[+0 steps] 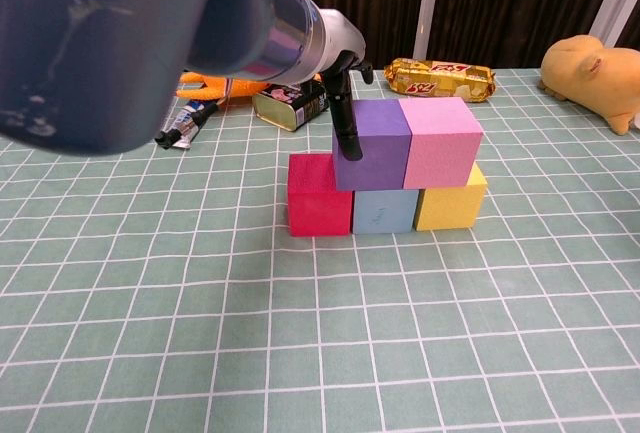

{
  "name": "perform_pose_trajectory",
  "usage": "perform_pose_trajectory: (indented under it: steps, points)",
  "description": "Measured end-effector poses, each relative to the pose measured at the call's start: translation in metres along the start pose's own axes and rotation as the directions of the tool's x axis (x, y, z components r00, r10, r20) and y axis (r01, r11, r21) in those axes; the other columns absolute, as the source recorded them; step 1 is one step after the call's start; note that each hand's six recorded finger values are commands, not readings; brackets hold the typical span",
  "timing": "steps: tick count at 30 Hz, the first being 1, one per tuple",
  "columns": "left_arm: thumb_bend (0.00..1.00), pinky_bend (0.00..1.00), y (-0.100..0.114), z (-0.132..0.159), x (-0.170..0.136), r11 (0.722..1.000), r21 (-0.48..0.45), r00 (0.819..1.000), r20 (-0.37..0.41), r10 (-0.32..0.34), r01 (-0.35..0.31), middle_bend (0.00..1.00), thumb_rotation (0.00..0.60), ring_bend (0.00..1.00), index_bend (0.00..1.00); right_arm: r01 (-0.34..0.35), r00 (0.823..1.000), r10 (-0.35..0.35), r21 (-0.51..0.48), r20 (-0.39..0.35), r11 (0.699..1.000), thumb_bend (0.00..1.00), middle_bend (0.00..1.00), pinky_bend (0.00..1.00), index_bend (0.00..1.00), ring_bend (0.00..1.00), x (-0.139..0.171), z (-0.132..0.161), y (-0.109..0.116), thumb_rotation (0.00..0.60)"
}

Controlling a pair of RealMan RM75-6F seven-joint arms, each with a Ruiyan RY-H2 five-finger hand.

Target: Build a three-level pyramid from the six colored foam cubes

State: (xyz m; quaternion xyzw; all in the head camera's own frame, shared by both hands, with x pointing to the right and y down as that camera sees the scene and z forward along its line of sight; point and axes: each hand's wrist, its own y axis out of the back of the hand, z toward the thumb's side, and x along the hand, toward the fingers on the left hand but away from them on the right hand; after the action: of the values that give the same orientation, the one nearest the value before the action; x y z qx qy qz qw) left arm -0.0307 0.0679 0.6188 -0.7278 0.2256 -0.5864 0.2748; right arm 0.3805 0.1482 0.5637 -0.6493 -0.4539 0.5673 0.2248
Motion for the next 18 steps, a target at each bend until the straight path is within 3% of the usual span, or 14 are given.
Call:
perform_pose_trajectory:
  steps: [9, 18]
  points:
    - [0.16, 0.10, 0.007, -0.004, -0.005, 1.000, -0.006, 1.000, 0.012, 0.013, -0.013, 0.14, 0.600, 0.03, 0.00, -0.001, 1.000, 0.001, 0.003, 0.000, 1.000, 0.36, 0.00, 0.00, 0.00, 0.00, 0.000, 0.000, 0.000, 0.600]
    - [0.16, 0.09, 0.019, -0.025, -0.016, 0.998, 0.015, 0.998, 0.015, 0.053, -0.053, 0.12, 0.600, 0.03, 0.00, 0.002, 1.000, -0.002, 0.001, -0.002, 1.000, 0.36, 0.00, 0.00, 0.00, 0.00, 0.000, 0.001, 0.000, 0.600]
